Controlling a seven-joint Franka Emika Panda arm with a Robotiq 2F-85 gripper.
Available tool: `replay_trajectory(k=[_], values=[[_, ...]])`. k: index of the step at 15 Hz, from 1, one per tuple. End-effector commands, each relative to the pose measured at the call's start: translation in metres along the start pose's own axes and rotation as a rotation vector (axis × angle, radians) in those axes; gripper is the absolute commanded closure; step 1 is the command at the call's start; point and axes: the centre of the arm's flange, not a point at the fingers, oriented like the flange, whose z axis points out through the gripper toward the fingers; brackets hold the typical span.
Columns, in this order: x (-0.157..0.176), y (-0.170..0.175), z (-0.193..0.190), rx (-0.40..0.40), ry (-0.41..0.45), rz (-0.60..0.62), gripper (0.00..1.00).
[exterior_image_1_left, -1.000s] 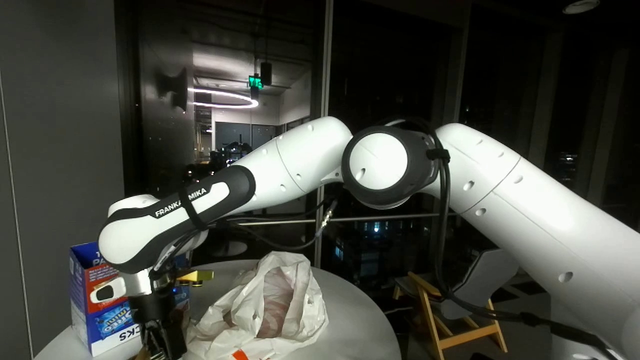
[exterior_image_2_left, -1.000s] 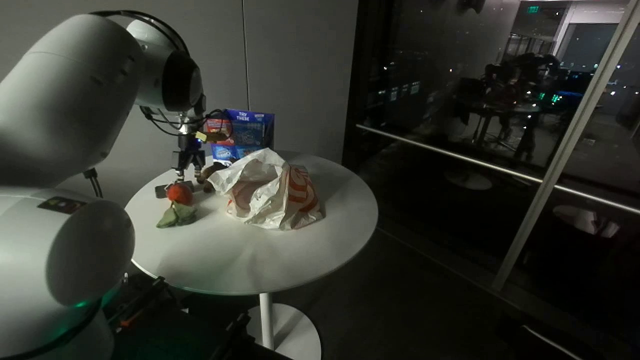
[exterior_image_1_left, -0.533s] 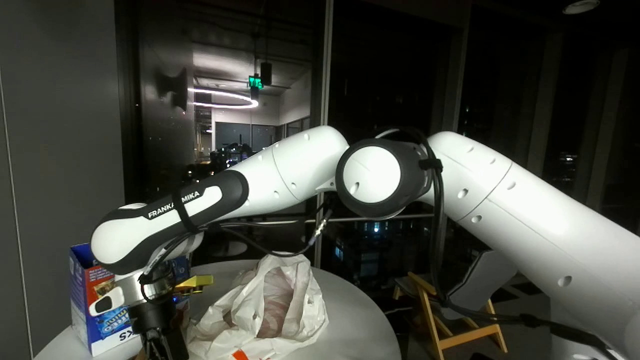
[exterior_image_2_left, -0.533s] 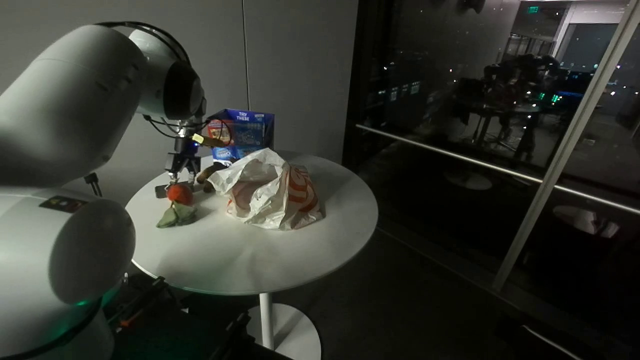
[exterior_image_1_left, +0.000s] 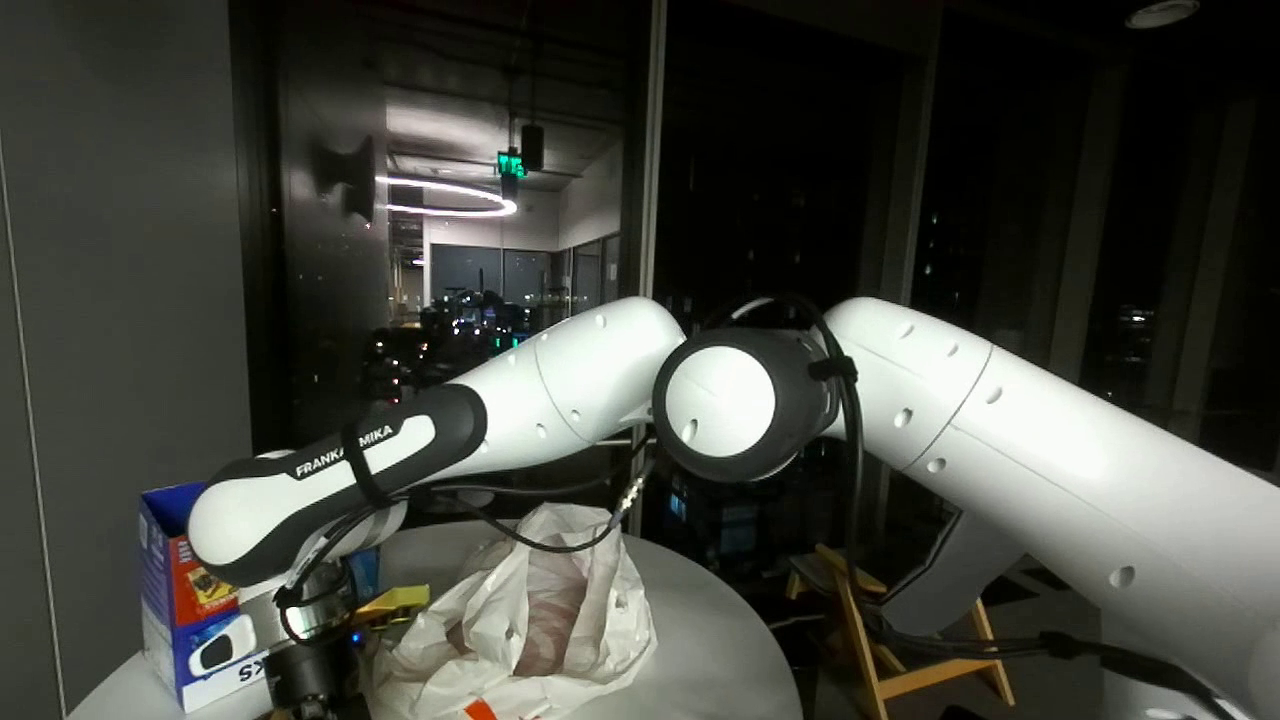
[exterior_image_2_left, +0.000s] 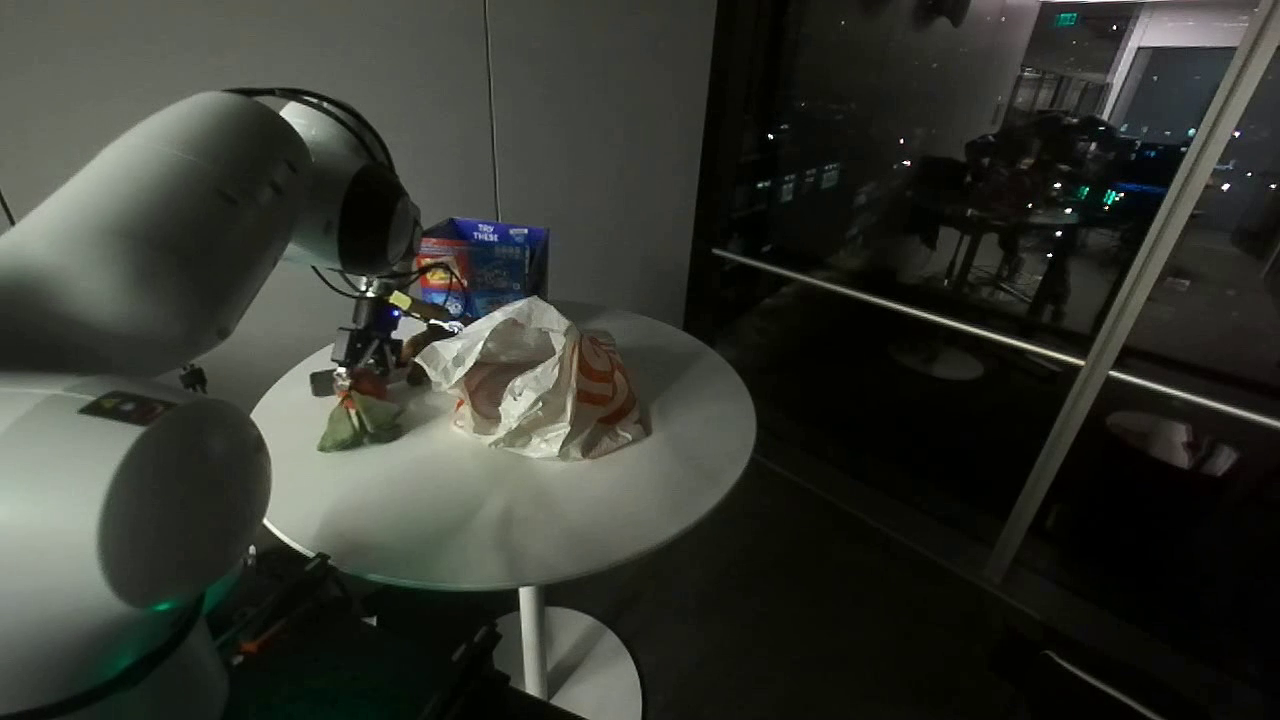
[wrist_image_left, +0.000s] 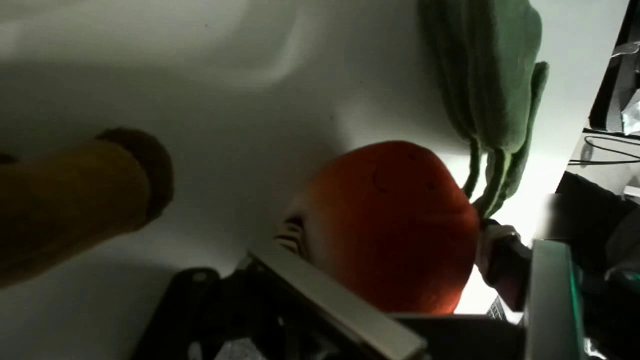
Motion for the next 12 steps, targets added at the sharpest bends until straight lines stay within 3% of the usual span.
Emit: replay_trajectory(k=[1,9,12], values=[[0.004,0.018,-0.007,0.015,0.044,0.005,0.42],[-0.004,0.011,-0.021,0.041,0.103,0.016,0.98],[-0.008,-0.006,-0.032,0.056,0.127,0.034,0.97]])
